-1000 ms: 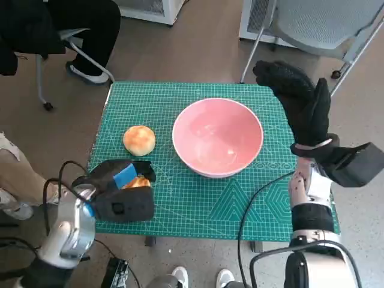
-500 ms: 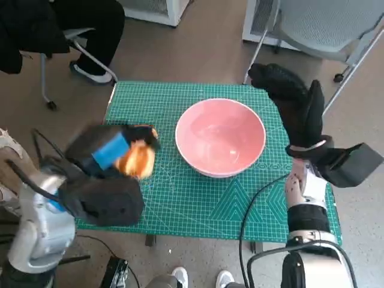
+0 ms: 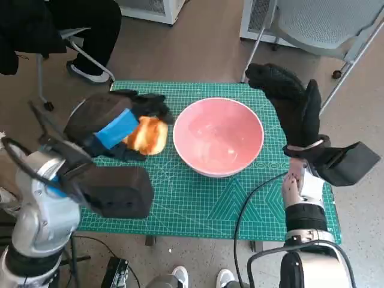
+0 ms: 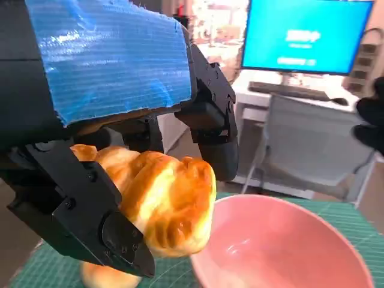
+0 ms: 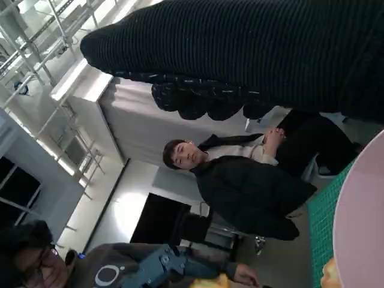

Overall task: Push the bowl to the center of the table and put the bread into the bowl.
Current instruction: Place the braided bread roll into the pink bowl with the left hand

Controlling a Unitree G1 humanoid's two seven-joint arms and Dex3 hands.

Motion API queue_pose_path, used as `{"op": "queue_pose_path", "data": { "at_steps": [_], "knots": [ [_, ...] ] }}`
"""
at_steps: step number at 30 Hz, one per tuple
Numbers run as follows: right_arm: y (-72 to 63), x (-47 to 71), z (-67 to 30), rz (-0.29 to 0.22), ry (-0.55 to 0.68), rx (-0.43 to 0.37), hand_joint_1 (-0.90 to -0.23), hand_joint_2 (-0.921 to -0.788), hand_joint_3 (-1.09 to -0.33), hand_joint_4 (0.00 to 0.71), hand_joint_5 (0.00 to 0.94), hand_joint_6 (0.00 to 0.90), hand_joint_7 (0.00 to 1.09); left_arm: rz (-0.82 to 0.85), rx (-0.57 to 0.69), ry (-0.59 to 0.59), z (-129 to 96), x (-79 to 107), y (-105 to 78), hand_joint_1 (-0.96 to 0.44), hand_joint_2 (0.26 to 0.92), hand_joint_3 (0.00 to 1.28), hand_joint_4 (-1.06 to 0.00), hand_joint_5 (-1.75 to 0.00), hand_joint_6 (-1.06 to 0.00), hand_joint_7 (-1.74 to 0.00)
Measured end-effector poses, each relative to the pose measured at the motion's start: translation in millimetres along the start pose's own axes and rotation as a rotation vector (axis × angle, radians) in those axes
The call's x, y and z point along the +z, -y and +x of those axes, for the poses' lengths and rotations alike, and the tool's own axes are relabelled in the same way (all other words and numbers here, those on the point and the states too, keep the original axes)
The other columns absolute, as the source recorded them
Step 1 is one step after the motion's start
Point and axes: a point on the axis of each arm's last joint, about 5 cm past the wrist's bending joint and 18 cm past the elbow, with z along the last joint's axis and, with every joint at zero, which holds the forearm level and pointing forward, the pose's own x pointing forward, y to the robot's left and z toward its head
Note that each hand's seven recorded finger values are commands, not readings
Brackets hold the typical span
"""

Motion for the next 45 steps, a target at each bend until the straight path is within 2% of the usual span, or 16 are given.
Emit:
{"op": "queue_pose_path", "data": {
  "at_steps": [13,20,25,35,45],
  "knots": [
    [0.9,1.5,0.0,-0.010,0.009,-0.001,-0.689,-0.921,-0.769,0.173,0.003,0.029,0.53,0.012,-0.025,0.097,44,23.7,0.7,0.00,0.890,0.06,-0.79,-1.10,-0.68,-1.07],
    [2.1,3.7,-1.4,-0.025,0.019,-0.020,-0.689,-0.921,-0.773,0.171,0.002,0.027,0.52,0.021,-0.092,0.136,78,38.8,6.8,0.00,0.893,0.06,-0.78,-1.12,-0.68,-1.06],
    [3.3,3.9,-6.6,-0.037,0.019,-0.041,-0.689,-0.921,-0.775,0.171,0.002,0.026,0.53,0.036,-0.150,0.145,98,46.2,10.8,0.00,0.898,0.06,-0.73,-1.24,-0.71,-0.98],
    [8.4,6.7,-13.1,-0.062,0.015,-0.068,-0.688,-0.921,-0.777,0.169,0.001,0.011,0.52,0.026,-0.232,0.109,128,51.0,19.4,0.00,0.902,0.08,-0.68,-1.35,-0.73,-0.88],
    [9.7,7.8,-15.0,-0.063,0.009,-0.077,-0.687,-0.921,-0.777,0.161,0.000,-0.001,0.52,0.009,-0.245,0.072,138,49.0,28.4,0.00,0.900,0.11,-0.63,-1.41,-0.72,-0.88]
  ]
}}
